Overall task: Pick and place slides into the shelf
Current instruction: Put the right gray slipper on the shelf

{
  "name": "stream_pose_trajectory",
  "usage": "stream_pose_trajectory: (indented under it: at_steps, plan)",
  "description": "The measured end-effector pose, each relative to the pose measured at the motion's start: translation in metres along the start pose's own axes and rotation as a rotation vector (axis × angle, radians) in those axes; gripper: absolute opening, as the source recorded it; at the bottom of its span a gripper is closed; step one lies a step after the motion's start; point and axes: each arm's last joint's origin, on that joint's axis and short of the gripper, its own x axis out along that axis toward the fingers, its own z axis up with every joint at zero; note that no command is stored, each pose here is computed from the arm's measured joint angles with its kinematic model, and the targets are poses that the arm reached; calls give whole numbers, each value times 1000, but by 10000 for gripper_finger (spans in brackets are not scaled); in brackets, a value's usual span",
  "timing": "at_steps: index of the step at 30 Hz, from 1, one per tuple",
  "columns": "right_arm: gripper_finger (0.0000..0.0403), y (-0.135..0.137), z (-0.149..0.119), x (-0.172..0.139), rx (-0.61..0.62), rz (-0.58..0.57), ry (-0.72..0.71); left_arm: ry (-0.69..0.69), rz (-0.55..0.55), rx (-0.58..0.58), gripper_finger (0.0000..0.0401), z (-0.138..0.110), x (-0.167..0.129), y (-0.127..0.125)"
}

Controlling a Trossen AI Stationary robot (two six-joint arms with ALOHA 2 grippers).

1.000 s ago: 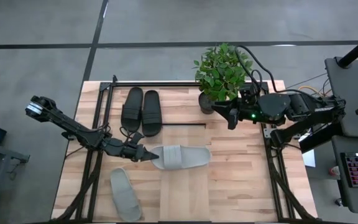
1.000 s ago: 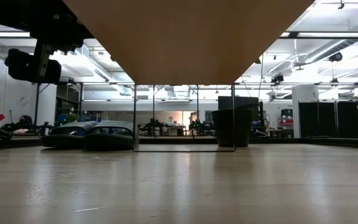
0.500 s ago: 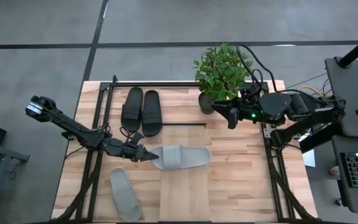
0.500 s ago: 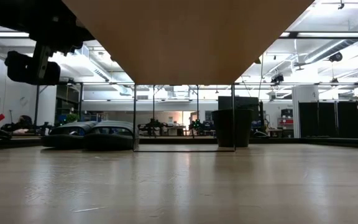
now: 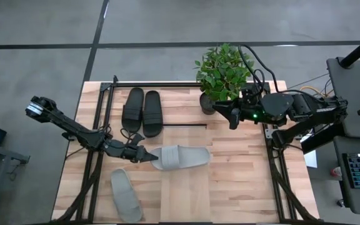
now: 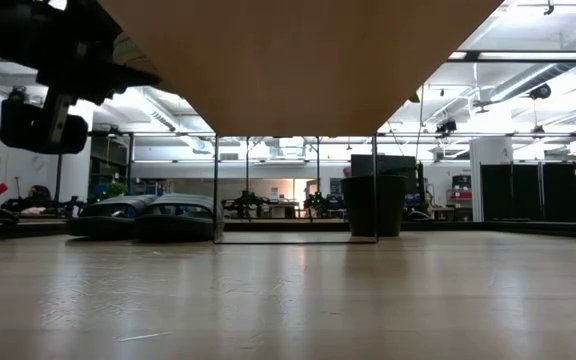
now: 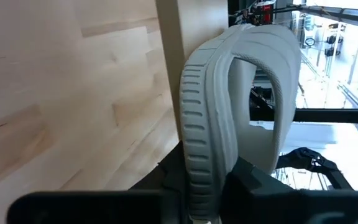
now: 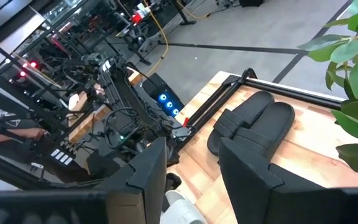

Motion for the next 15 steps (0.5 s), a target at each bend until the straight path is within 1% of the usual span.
stream_pose_trajectory:
  at_steps: [3,6,10,15]
  plan:
    - [136,0,0,0,0,0,-1,-1,6,3,65,0,0,1]
    - [134,0,0,0,0,-1,-2,-1,9,4,78,0,0,1]
    - [136,0,0,0,0,-1,-3,-2,9,6,84,0,0,1]
    - [133,0,0,0,-3,-1,-3,-5,5,35,86,0,0,0]
